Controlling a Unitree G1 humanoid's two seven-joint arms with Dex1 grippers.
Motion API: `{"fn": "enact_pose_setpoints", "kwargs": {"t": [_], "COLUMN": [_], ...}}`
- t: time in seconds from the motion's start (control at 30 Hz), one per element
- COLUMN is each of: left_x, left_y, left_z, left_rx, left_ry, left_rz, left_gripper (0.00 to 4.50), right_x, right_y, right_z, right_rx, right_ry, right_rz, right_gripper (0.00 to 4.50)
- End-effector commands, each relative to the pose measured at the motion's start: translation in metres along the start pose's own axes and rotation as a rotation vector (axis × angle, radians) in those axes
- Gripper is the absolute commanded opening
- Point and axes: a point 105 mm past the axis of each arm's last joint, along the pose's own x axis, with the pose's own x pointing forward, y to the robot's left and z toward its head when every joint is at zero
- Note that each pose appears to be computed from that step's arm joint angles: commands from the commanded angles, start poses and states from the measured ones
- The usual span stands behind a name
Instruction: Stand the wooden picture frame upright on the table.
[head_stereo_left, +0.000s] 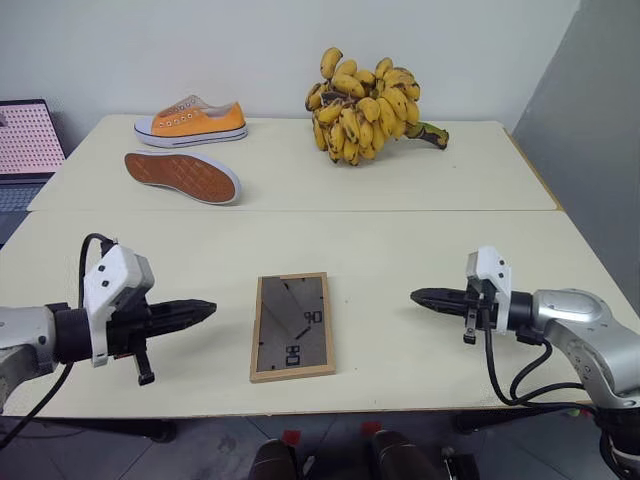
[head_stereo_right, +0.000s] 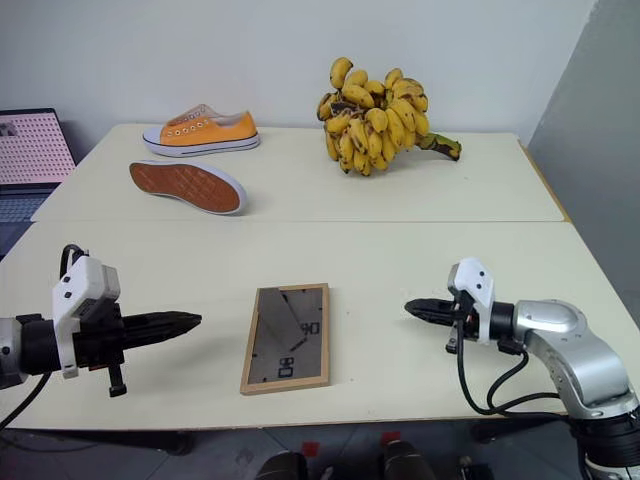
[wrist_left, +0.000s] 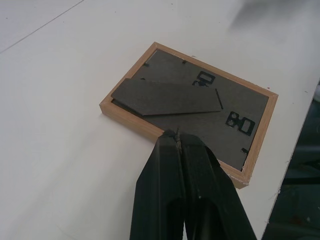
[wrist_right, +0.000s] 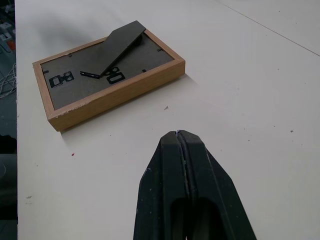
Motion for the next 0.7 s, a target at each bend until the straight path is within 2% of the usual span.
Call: {"fn": "enact_pose_setpoints", "kwargs": {"t": [0.03,0.5,0.7], "left_x": [0.0039,0.0023,0.0027], "left_y": [-0.0006,0.0057,0.0030], "left_z": [-0.0017,0.0032,-0.0062], "left_rx": [0.050,0.033,0.004], "left_ry": [0.022,-0.015,0.006], "left_rz": [0.041,0.101,0.106], "left_gripper": [0.04,0.04,0.04], "right_x": [0.0006,0.0036,0.0060], "right_y": [-0.0012,-0.0039,-0.0040], "right_z": [0.0081,0.0074,0.0055], "right_rx": [-0.017,-0.022,-0.024], "right_ry": [-0.028,-0.032,-0.031], "right_rz": [-0.003,-0.007,-0.004], "right_gripper": [0.00,0.00,0.00]}}
